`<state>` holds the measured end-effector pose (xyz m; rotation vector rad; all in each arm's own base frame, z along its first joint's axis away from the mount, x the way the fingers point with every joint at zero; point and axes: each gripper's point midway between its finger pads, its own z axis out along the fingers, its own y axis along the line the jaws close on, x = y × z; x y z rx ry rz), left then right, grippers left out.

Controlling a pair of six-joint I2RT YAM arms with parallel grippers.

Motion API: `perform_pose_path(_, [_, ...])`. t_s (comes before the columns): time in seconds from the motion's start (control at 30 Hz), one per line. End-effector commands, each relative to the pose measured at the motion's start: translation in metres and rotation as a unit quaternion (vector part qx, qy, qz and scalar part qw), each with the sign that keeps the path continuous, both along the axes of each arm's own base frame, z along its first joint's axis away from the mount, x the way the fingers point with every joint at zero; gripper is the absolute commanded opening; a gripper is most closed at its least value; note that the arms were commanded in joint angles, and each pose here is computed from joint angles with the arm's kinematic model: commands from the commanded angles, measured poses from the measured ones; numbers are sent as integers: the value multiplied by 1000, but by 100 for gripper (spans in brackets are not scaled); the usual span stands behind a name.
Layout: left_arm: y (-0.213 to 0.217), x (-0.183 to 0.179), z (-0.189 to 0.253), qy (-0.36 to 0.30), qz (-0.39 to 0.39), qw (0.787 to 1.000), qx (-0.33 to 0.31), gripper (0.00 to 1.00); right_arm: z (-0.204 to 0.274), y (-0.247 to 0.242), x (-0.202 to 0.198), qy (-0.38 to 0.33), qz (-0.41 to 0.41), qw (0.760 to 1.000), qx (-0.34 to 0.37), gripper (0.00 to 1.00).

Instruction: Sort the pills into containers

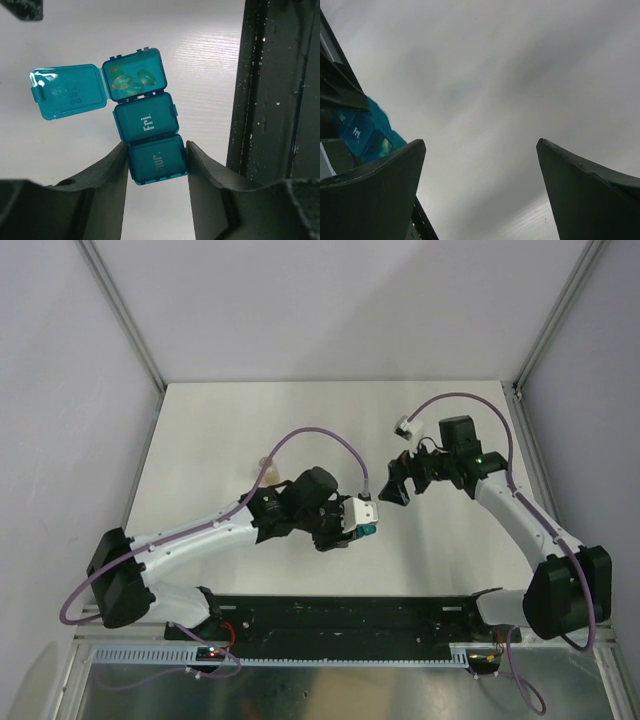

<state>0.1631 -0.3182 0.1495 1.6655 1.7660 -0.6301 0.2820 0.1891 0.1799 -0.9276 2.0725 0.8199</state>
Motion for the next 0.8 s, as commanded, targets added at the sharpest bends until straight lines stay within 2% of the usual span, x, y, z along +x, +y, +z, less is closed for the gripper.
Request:
perform_pose_path(0.0, [-1,-5,23,-6,-34,999,-7,0,21,18,10,-8,28,999,28,99])
perform_pose_path(0.27, [-5,-3,42,-14,-32,999,-19,0,20,32,19,15,52,997,50,98])
perform_pose_path(0.77, [-7,3,43,-20,-25,999,-15,0,22,58,-1,33,107,991,77,97])
